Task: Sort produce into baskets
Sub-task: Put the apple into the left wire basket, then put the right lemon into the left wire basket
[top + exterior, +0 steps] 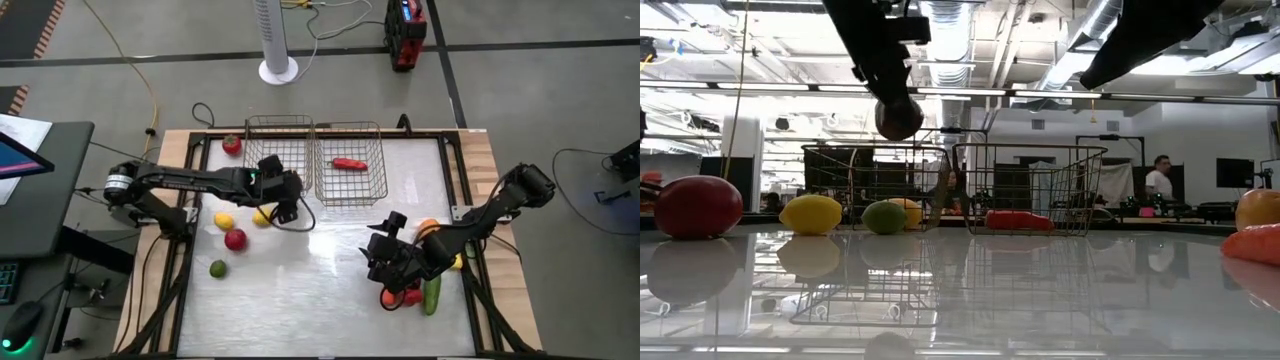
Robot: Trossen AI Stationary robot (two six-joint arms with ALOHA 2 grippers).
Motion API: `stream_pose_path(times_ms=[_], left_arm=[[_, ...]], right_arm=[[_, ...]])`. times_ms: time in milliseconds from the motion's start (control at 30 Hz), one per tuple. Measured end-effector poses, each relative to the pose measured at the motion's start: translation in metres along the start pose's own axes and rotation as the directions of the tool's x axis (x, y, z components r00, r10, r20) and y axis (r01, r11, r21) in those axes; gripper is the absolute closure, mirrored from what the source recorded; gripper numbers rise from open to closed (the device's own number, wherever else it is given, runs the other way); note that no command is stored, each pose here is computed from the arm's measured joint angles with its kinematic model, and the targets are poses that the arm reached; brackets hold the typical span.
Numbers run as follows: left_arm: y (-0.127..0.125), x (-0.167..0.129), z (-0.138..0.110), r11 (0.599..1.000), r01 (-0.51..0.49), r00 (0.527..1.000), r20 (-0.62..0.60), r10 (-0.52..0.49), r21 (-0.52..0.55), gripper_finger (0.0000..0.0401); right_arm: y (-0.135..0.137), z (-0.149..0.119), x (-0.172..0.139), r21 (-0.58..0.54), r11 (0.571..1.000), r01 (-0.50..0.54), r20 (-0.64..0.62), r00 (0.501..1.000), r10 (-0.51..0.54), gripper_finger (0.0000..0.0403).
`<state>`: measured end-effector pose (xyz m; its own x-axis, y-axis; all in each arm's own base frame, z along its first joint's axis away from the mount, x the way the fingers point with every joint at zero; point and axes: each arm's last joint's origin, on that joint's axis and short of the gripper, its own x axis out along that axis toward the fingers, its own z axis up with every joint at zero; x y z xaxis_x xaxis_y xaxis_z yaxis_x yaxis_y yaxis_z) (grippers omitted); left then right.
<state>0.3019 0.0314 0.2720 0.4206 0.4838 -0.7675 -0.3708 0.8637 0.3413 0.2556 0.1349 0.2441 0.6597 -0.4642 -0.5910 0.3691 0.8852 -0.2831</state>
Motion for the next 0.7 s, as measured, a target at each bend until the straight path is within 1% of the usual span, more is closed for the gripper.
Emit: stream_pose_path(times_ms=[200, 267, 367, 433, 500, 600, 700], left_arm=[[0.024, 0.011, -0.001, 0.996, -0.049, 0.998, -0.038, 0.046, -0.076, 0.0070], [0.032, 0.014, -0.001, 0.993, -0.067, 0.997, -0.053, 0.062, -0.093, 0.0060], [0.042, 0.018, -0.003, 0.990, -0.090, 0.994, -0.076, 0.082, -0.111, 0.0033], [0.045, 0.019, -0.005, 0.990, -0.097, 0.991, -0.101, 0.086, -0.104, 0.0014], [0.046, 0.019, -0.008, 0.992, -0.101, 0.988, -0.125, 0.091, -0.078, 0.0007], [0.045, 0.016, -0.013, 0.994, -0.100, 0.982, -0.164, 0.090, -0.050, 0.0012], [0.038, 0.008, -0.018, 0.997, -0.072, 0.977, -0.203, 0.067, -0.018, 0.0014]], right_arm=[[0.001, 0.000, -0.001, 0.010, 1.000, -0.007, 0.003, 1.000, 0.007, 0.0079], [0.001, 0.000, -0.001, 0.012, 1.000, -0.009, 0.004, 1.000, 0.009, 0.0079], [0.001, 0.000, -0.001, 0.012, 1.000, -0.010, 0.004, 1.000, 0.010, 0.0079], [0.001, 0.000, -0.001, 0.012, 1.000, -0.010, 0.004, 1.000, 0.010, 0.0079], [0.001, 0.000, -0.001, 0.012, 1.000, -0.010, 0.004, 1.000, 0.010, 0.0079], [0.001, 0.000, -0.001, 0.012, 1.000, -0.010, 0.004, 1.000, 0.010, 0.0079], [0.001, 0.000, -0.001, 0.013, 1.000, -0.010, 0.004, 1.000, 0.010, 0.0079]])
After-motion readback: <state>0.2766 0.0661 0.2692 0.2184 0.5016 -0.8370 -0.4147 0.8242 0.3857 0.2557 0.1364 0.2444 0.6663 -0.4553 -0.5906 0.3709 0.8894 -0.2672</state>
